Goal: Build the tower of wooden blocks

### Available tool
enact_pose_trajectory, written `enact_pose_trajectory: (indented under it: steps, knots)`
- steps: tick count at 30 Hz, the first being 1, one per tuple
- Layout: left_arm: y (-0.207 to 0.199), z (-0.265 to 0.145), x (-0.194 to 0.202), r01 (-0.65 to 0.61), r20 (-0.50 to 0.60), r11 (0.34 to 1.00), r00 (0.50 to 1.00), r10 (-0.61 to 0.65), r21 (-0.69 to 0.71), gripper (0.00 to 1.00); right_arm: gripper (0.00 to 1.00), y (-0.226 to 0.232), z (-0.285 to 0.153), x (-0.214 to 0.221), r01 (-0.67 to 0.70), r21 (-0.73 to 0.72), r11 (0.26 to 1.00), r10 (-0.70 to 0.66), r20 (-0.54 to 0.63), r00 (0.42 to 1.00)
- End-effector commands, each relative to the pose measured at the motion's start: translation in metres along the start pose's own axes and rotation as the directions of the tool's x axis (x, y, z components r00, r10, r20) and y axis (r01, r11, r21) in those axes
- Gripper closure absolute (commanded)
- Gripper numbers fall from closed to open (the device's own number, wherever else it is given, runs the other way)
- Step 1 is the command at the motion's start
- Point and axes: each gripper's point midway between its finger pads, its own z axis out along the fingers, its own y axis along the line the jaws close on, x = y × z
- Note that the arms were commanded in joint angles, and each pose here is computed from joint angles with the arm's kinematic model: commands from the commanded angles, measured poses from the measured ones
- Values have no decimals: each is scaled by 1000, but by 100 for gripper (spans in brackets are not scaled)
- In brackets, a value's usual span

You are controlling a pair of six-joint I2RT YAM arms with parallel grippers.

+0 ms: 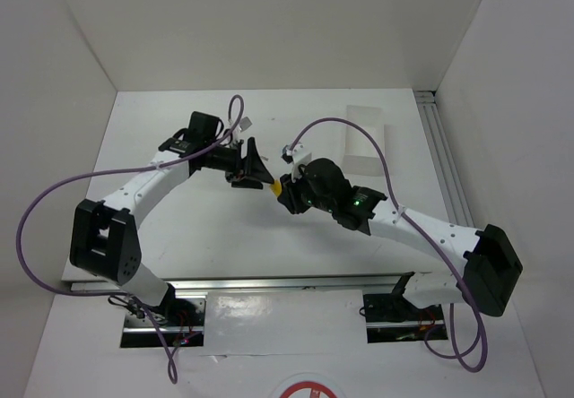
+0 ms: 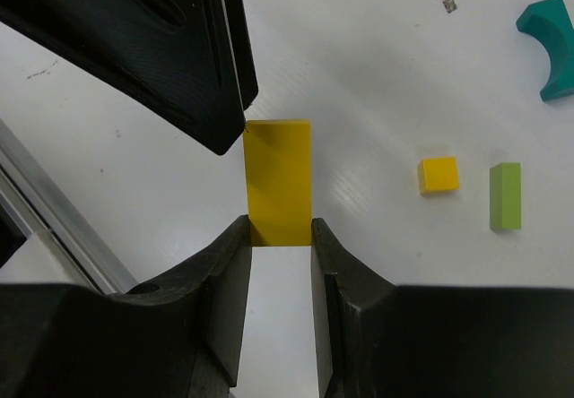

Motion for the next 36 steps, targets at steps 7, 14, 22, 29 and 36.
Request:
enact_pose_trajectory:
  steps: [7,14,22,29,36]
  knots:
    - [-13,11,7,-29,-36,998,999,32,61,32,79,5,-8,-8,2,-2,1000,-2,32,999]
    - [-14,18,11,-19,-65,997,998,24,74,42,79,9,-10,-10,6,-12,1000,-5,40,999]
    - [-17,20,13,-21,-68,997,997,26,79,53,79,7,-10,-10,5,-3,1000,-5,42,999]
    - [-11,21,11,-15,-56,999,998,18,48,50,79,6,-8,-5,6,1,1000,-6,24,1000]
    - [-13,17,9,-21,-36,999,999,22,25,49,79,5,-8,-1,7,3,1000,-7,15,1000]
